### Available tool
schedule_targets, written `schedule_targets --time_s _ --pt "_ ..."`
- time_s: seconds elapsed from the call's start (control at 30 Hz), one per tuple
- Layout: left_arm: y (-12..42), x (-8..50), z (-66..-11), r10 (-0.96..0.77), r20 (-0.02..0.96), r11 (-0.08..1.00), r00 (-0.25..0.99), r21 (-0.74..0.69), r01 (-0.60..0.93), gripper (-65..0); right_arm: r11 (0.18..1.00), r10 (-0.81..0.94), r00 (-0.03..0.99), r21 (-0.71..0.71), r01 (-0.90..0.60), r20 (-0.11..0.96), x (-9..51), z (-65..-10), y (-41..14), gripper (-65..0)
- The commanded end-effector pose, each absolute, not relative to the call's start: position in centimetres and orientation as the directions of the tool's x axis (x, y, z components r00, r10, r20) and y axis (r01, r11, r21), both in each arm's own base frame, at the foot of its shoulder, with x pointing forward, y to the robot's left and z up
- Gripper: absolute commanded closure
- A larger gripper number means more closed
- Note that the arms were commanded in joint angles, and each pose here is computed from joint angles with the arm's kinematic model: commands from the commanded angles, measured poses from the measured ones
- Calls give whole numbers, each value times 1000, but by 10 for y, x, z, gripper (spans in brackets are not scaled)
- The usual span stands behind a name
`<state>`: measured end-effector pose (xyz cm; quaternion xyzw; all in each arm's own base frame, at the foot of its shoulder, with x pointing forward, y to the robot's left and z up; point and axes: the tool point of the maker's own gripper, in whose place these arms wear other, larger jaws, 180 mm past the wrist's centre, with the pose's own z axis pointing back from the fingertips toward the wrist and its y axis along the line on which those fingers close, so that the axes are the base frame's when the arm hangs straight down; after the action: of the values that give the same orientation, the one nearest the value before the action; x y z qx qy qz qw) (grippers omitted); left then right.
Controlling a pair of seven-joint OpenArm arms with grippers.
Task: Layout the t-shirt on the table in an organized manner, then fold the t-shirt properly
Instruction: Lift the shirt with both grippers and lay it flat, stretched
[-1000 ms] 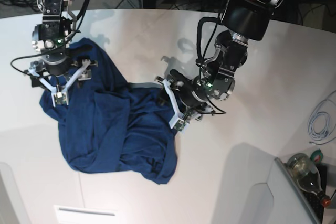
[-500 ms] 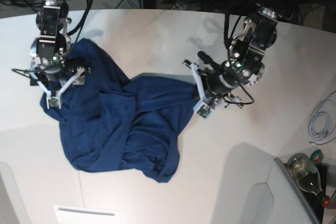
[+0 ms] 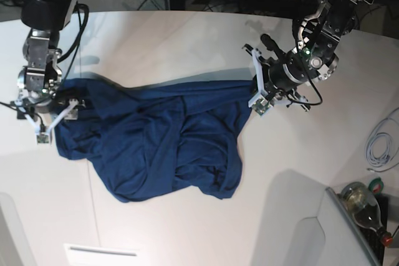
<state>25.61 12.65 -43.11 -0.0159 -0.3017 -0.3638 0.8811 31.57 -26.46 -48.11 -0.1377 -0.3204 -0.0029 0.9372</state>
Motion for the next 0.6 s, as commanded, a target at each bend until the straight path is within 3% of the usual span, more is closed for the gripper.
schedule_targets --time_s 0.0,0.2,0.57 --pt "128 266 -420 -631 565 735 531 218 642 0 948 109 735 -292 125 669 333 -450 -278 -474" --pt "128 262 -424 -630 559 736 538 210 644 0 937 70 679 -282 206 730 306 -410 -268 -474" --pt "127 255 -426 -628 555 737 546 199 646 0 962 -206 756 -14 273 622 267 -469 -242 -474"
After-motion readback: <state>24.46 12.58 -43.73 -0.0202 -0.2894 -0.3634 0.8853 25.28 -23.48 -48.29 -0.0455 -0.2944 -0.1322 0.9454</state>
